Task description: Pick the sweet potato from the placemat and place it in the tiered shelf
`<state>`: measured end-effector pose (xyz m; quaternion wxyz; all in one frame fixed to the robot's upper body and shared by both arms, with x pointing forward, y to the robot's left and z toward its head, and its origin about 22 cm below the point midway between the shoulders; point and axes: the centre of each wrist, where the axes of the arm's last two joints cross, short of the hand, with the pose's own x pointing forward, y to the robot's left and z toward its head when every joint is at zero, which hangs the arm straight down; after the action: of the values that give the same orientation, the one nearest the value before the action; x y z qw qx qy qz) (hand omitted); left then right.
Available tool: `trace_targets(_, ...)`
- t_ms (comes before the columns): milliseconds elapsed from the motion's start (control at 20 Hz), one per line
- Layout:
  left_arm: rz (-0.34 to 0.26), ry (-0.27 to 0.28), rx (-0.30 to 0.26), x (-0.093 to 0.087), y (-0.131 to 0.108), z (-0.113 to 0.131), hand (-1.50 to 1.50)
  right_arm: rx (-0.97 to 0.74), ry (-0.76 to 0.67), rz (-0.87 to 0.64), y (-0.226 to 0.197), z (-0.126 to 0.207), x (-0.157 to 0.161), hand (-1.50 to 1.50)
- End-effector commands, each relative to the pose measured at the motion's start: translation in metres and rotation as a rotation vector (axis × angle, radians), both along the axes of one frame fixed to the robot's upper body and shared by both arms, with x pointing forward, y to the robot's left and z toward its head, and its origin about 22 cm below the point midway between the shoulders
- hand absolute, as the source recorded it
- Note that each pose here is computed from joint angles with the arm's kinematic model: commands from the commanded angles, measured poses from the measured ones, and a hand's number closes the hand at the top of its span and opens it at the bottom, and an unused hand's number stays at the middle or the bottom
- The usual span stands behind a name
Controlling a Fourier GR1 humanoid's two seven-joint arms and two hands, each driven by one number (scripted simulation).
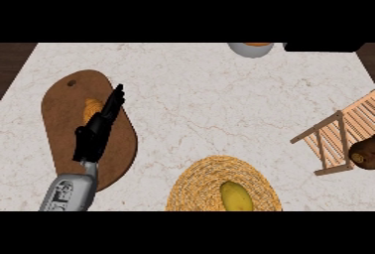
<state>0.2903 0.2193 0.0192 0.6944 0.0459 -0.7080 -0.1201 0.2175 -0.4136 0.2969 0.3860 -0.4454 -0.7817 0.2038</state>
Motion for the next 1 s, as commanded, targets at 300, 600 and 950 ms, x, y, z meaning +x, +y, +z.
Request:
trace_targets(300, -0.007, 0.011, -0.018, -0.016, 0.0, -0.002, 0.0, 0.298, -0.031, 0.138, -0.017, -0.018, 0.048, 1.5)
trace_targets(600, -0.011, 0.014, -0.013, -0.017, -0.006, 0.003, 0.0, 0.317, -0.031, 0.14, -0.027, -0.032, 0.082, 1.5)
trace_targets(950, 0.006, 0.002, -0.014, -0.006, -0.011, -0.012, 0.0, 0.211, 0.025, -0.186, -0.062, -0.036, 0.06, -1.5)
